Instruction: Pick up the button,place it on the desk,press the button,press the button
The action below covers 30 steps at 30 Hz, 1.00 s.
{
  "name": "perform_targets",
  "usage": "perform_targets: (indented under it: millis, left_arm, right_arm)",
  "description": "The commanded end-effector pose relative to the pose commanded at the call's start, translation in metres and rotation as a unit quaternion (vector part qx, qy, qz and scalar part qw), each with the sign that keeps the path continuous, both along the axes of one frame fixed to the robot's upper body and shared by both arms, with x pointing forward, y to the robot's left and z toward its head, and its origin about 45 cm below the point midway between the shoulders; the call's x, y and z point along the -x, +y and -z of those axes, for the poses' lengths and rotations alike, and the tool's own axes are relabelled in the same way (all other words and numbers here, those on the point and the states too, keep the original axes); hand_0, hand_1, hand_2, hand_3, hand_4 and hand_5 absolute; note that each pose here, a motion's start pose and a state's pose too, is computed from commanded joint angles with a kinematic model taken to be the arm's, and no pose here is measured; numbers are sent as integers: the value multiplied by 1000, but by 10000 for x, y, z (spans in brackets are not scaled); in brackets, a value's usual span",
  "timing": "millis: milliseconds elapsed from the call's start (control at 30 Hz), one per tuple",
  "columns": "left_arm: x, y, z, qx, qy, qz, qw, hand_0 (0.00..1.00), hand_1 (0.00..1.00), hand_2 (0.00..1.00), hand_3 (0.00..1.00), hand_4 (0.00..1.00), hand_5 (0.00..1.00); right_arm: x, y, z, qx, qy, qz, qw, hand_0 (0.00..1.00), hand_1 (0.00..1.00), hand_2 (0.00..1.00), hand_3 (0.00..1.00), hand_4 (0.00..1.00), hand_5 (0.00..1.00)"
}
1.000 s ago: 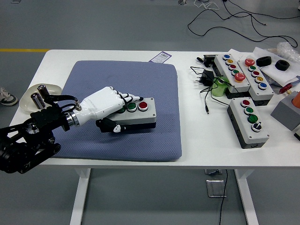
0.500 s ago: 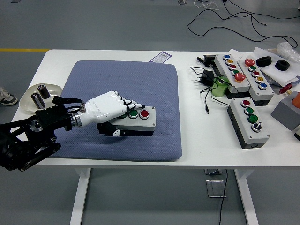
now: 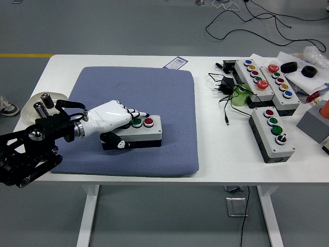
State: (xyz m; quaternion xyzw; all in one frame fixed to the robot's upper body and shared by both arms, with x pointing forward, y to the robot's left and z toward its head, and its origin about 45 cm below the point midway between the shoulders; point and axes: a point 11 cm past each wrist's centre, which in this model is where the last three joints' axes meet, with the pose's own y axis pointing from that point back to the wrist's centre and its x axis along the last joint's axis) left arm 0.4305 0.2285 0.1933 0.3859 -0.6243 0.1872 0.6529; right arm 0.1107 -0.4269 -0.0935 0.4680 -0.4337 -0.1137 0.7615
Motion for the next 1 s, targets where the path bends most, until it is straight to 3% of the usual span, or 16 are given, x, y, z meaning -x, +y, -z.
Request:
perform_targets:
  millis: [100,133,400,667,1000]
  left_arm:
    - [-9,25,2,4,14,-13,1000,412,596,777,988,939,395]
    - [-11,32,0,6,19,-16,1000,500,673,872,998,984,479]
    - [-17,32,-85,36,33,-30,998,529,700,915,998,998,516]
    - [-32,36,-158,51,15,-29,998,545,713,930,998,998,530]
    - [-44,80,-188,-4,-19,-8,1000,564,726,936,998,998,558]
  right_arm:
    - [-1,1,0,0,0,1,1000,680,651,702,645,335,186]
    - [0,1,0,0,0,1,1000,679,652,700,645,335,186]
    - [9,1,2,0,0,2,1000,678,652,702,645,335,187]
    - [24,2,6,-1,2,4,1000,678,652,700,645,335,187]
    - [33,8,11,-2,3,5,1000,678,652,700,645,335,186]
